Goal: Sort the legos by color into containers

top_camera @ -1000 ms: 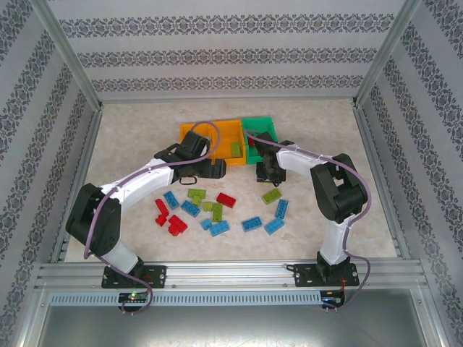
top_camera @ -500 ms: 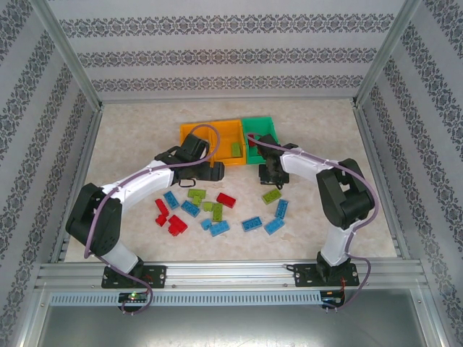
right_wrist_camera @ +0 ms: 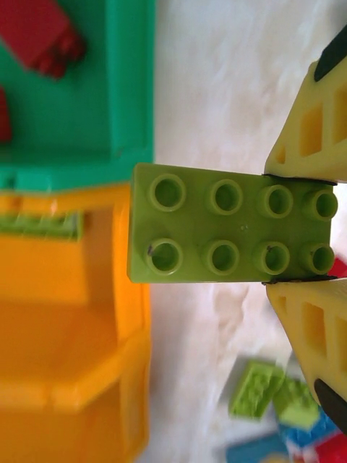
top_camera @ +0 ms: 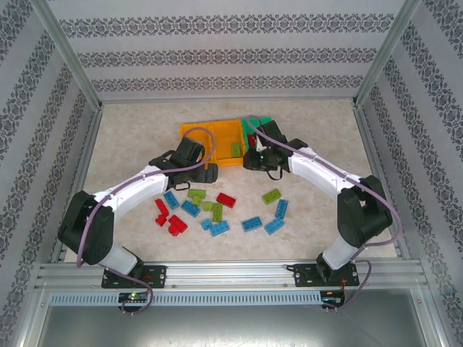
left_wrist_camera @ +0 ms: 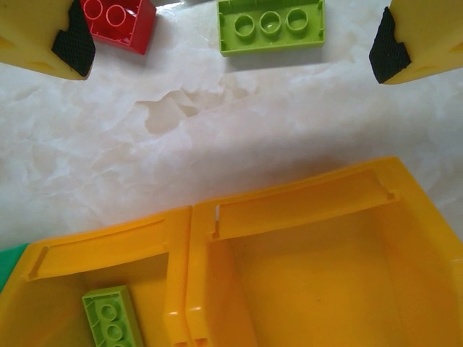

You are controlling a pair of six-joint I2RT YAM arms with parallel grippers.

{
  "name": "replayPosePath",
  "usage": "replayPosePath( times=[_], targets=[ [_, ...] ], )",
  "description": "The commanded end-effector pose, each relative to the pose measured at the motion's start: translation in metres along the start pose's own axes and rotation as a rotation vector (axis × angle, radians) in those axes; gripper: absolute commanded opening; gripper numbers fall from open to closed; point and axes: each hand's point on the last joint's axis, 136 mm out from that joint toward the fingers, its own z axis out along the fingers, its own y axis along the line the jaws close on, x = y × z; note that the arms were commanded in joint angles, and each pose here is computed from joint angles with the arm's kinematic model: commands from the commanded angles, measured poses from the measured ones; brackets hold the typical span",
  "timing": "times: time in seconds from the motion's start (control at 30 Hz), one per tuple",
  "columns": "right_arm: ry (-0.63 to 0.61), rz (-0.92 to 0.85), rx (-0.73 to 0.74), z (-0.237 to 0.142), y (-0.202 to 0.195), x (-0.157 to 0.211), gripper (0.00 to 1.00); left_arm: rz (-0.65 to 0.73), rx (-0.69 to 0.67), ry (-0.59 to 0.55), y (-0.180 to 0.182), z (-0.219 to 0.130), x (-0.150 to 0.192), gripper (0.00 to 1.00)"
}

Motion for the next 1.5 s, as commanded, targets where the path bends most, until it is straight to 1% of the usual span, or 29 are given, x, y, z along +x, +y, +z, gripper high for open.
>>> replayPosePath(
  times=[0.0,0.2,0.43,0.67,0.73,0.8,0.9,1.1,1.3,1.47],
  targets=[
    [-0.007,0.007,-0.196,0.014,0.047,-0.022,0.27,-0.019,-0.044,-0.007,0.012,-0.005,0.001,1.00],
    [0.010,0.036,-0.232,0.049,0.060,-0.046,0.27,-0.012,-0.078,0.015,0.020,-0.004,0.009,0.99],
    [0.016,0.102,-0.173,0.085,0.046,-0.065,0.29,-0.001,-0.102,0.054,0.026,0.000,0.020,0.99],
    [0.017,0.117,-0.107,0.098,0.035,-0.071,0.44,-0.007,-0.114,0.062,0.030,0.000,0.027,0.99],
    [0.021,0.122,-0.099,0.100,0.032,-0.070,0.49,-0.009,-0.119,0.065,0.031,0.000,0.029,0.99],
    [0.019,0.122,-0.100,0.099,0.032,-0.069,0.55,-0.010,-0.127,0.066,0.033,-0.001,0.030,1.00],
    [0.011,0.116,-0.106,0.094,0.035,-0.069,0.58,-0.016,-0.143,0.060,0.037,-0.005,0.030,0.99],
    [-0.025,0.043,-0.125,0.072,0.052,-0.067,0.68,-0.055,-0.223,0.055,0.054,-0.019,0.036,0.99],
    [-0.058,-0.004,-0.132,0.053,0.057,-0.060,0.71,-0.106,-0.329,0.056,0.080,-0.040,0.054,0.99],
    [-0.083,-0.035,-0.125,0.039,0.053,-0.055,0.73,-0.178,-0.395,0.095,0.105,-0.054,0.080,0.99]
  ],
)
